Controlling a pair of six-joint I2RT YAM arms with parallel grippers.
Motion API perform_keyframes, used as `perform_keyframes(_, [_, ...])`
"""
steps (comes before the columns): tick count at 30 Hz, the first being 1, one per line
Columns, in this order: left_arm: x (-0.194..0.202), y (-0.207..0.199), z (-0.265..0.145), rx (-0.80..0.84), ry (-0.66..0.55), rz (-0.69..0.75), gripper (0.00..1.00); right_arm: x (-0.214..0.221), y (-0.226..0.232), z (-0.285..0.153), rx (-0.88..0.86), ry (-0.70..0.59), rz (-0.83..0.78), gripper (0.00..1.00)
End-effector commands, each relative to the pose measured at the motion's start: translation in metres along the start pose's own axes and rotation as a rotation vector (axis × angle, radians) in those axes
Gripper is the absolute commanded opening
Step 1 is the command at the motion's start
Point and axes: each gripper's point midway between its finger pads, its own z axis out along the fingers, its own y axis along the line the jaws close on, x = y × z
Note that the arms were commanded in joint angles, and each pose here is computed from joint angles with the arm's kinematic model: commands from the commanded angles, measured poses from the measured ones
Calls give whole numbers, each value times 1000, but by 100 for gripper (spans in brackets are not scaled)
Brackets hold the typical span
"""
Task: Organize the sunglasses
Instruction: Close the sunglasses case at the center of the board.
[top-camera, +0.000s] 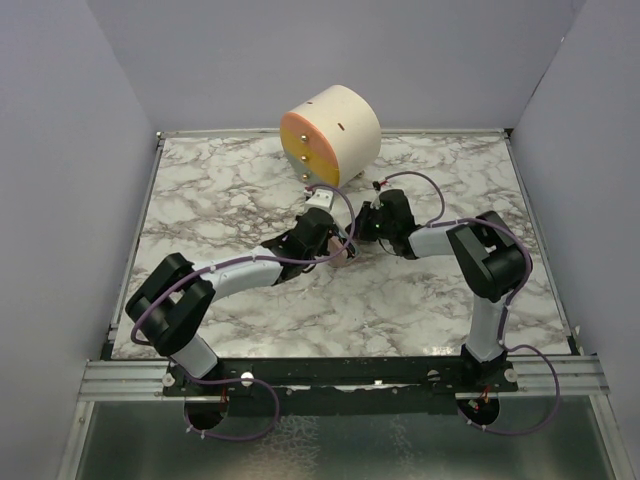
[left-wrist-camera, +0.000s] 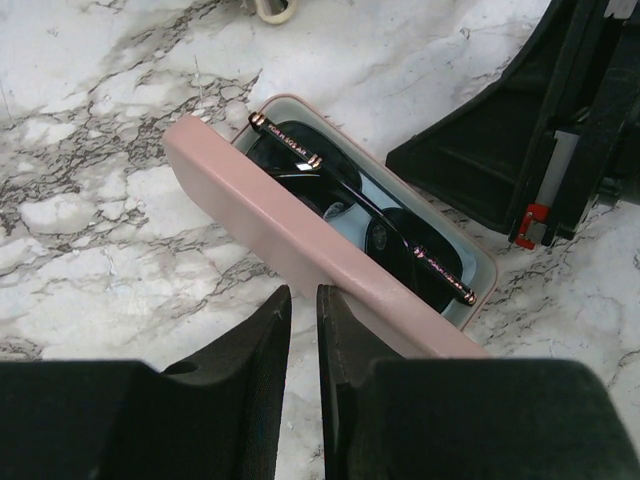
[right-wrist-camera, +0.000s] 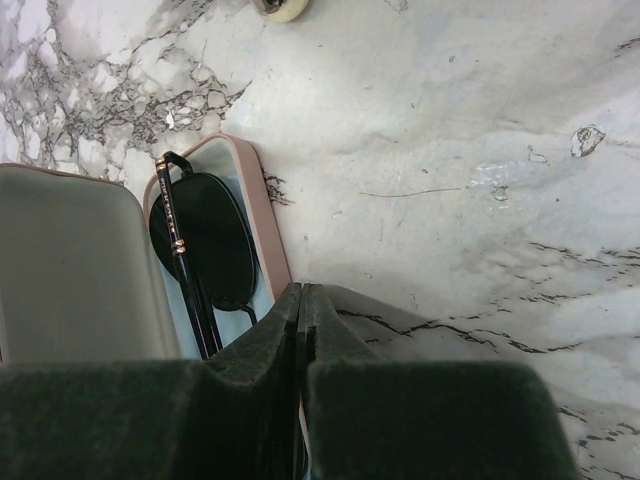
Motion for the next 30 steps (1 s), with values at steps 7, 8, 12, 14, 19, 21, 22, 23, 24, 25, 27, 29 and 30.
perform_keyframes(7, [-23, 5, -14, -81, -4, -98, 20, 18, -5, 4, 27, 55, -19, 1])
perform_keyframes(8, [-21, 5, -13, -87, 4, -111, 20, 18, -4, 3, 26, 57, -19, 1])
perform_keyframes(12, [-13, 3, -14, -90, 34, -154, 18, 21, -4, 0, 30, 69, -15, 1])
perform_keyframes(14, [-10, 4, -16, -100, 37, -166, 18, 22, -4, -3, 33, 72, -14, 1])
perform_keyframes(19, [-7, 11, -20, -130, 36, -168, 18, 26, 0, -13, 39, 75, -13, 1])
perform_keyframes(21, [-5, 16, -21, -148, 36, -161, 18, 29, 2, -17, 39, 76, -18, 1])
perform_keyframes(22, [-4, 18, -21, -156, 37, -158, 18, 31, 3, -19, 41, 77, -20, 1])
perform_keyframes(23, [-3, 19, -21, -160, 36, -157, 19, 32, 3, -21, 44, 79, -21, 1])
perform_keyframes(24, [-2, 19, -21, -159, 37, -153, 19, 34, 3, -22, 46, 82, -21, 1])
perform_keyframes(25, [-2, 19, -21, -160, 37, -152, 18, 36, 3, -23, 47, 85, -19, 1])
perform_keyframes(27, [-3, 19, -21, -159, 33, -147, 19, 41, 4, -26, 48, 93, -21, 1])
perform_keyframes(29, [-4, 20, -22, -161, 30, -144, 19, 44, 5, -29, 52, 95, -23, 1])
perform_keyframes(30, [-6, 20, -23, -160, 27, -145, 19, 46, 5, -30, 54, 95, -24, 1])
